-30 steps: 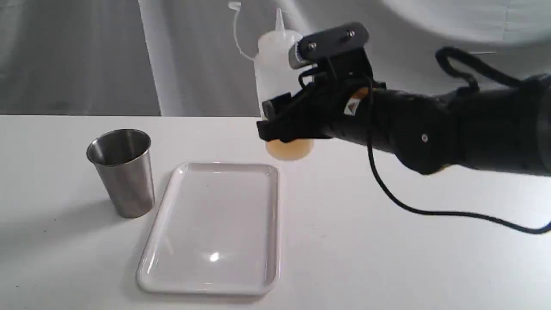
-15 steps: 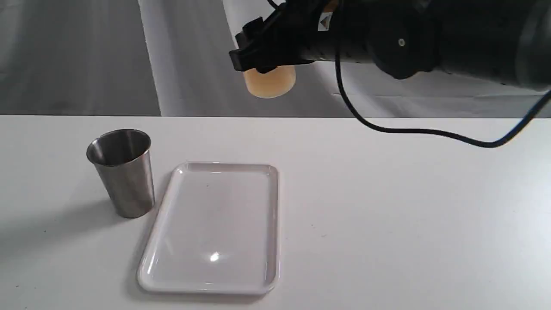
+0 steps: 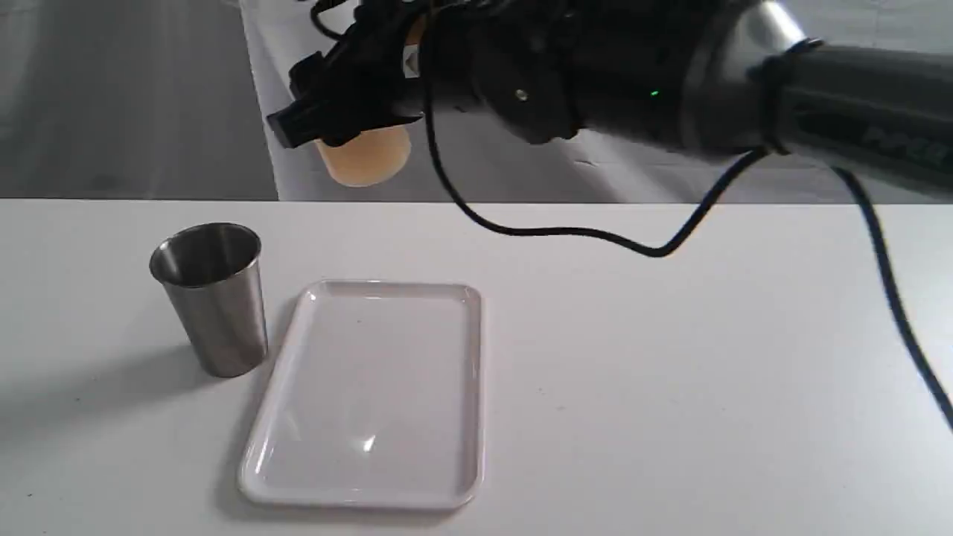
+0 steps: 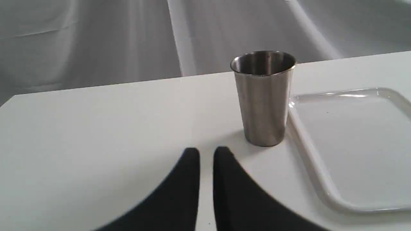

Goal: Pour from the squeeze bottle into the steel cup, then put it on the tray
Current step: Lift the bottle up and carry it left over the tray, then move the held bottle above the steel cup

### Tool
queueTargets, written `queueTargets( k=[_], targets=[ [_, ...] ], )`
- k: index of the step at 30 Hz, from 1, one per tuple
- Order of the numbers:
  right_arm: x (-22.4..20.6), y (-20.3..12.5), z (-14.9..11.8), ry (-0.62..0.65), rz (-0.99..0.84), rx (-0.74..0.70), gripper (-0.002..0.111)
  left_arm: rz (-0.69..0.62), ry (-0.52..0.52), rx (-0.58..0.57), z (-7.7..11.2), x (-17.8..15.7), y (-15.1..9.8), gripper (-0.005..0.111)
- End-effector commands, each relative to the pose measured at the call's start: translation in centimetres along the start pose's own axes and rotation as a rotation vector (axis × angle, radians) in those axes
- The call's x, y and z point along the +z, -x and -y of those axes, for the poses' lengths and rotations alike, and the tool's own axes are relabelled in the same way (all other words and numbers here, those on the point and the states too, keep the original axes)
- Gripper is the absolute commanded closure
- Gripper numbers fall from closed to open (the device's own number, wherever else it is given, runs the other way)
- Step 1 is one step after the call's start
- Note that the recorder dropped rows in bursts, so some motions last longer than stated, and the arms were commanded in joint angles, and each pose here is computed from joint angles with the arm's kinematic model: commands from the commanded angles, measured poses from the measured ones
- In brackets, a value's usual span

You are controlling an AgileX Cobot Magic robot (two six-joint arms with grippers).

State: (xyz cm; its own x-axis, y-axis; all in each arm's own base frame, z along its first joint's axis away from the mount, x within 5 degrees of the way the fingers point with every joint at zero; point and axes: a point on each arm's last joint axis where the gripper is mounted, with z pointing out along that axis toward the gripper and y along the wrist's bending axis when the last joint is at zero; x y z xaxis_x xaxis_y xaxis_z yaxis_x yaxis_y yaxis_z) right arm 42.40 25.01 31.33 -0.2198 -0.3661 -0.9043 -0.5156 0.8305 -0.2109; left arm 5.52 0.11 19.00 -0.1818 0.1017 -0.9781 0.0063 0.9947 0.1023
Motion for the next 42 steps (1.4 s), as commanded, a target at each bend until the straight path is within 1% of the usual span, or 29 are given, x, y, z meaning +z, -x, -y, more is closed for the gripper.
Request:
queueTargets(
  k=[1, 7, 10, 14, 26, 31, 42],
  targets=[
    [0.7, 1.3, -1.2, 0.007, 0.04, -0.034, 0.074, 0.008, 0.0, 0.001, 0.0, 0.0, -0.1, 0.098],
    [2.2, 1.7, -2.4, -0.016, 0.008, -0.116, 0.074, 0.008, 0.0, 0.001, 0.0, 0.0, -0.1, 0.098],
    [2.6, 1.6, -2.9, -0.028, 0.001, -0.132, 0.074, 0.008, 0.0, 0.001, 0.0, 0.0, -0.1, 0.098],
    [3.1, 1.1, -2.8, -0.049, -0.02, -0.186, 0.074, 0.008, 0.0, 0.001, 0.0, 0.0, -0.1, 0.098],
    [4.8, -0.9, -3.1, -0.061, -0.06, -0.266, 0.074, 0.008, 0.0, 0.001, 0.0, 0.0, -0.1, 0.098],
    [4.9, -1.0, -3.2, -0.06, -0.061, -0.266, 0.074, 0.008, 0.0, 0.001, 0.0, 0.0, -0.1, 0.098],
    [4.9, -0.9, -2.8, -0.099, -0.056, -0.379, 0.074, 0.008, 0.0, 0.001, 0.0, 0.0, -0.1, 0.098]
  ],
)
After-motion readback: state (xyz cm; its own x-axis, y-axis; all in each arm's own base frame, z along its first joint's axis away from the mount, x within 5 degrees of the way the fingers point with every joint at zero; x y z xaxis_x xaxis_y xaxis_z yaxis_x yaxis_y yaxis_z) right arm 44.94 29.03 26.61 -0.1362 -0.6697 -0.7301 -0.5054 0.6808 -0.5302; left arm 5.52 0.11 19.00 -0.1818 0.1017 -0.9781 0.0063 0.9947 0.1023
